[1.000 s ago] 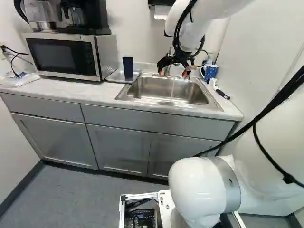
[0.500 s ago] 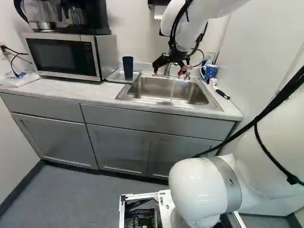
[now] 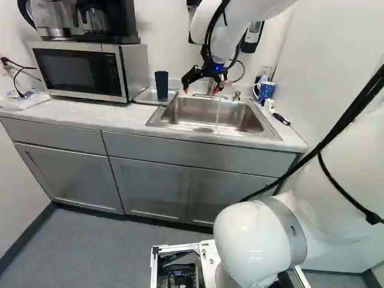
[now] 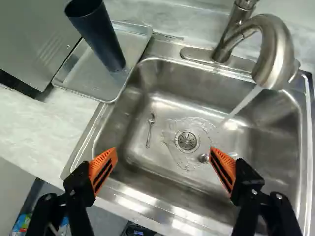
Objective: Rinse the cup and place it in the tray
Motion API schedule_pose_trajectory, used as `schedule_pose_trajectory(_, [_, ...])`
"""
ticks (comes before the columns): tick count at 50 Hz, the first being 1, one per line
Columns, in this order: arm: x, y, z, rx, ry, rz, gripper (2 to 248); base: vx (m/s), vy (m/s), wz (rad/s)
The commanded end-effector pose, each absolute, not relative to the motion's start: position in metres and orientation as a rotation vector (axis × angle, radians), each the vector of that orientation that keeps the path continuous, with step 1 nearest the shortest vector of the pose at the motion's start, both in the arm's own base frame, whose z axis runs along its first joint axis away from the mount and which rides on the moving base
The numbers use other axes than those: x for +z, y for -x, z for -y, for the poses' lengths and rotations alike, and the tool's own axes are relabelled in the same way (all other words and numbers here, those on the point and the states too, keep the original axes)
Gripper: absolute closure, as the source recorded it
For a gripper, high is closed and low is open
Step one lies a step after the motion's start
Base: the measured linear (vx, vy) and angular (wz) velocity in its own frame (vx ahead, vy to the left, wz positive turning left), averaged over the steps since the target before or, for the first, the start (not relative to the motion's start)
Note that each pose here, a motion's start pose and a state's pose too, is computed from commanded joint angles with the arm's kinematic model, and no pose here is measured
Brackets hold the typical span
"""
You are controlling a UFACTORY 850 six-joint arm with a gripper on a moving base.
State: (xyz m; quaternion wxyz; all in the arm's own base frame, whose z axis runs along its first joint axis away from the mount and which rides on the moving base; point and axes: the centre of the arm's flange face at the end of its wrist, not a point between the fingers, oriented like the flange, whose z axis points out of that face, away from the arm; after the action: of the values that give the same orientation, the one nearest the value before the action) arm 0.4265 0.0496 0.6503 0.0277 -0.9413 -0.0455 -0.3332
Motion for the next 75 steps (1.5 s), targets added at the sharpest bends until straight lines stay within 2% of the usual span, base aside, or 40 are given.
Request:
schedule_pose_trajectory(40, [0.659,-0.478,-0.117,-1.153,2.789,0.309,3,0.0,0.0,0.0])
schedule_pose_trajectory(75, [0.663,-0.543,-0.159,-1.259,2.707,0.359,3,0.0,0.0,0.0])
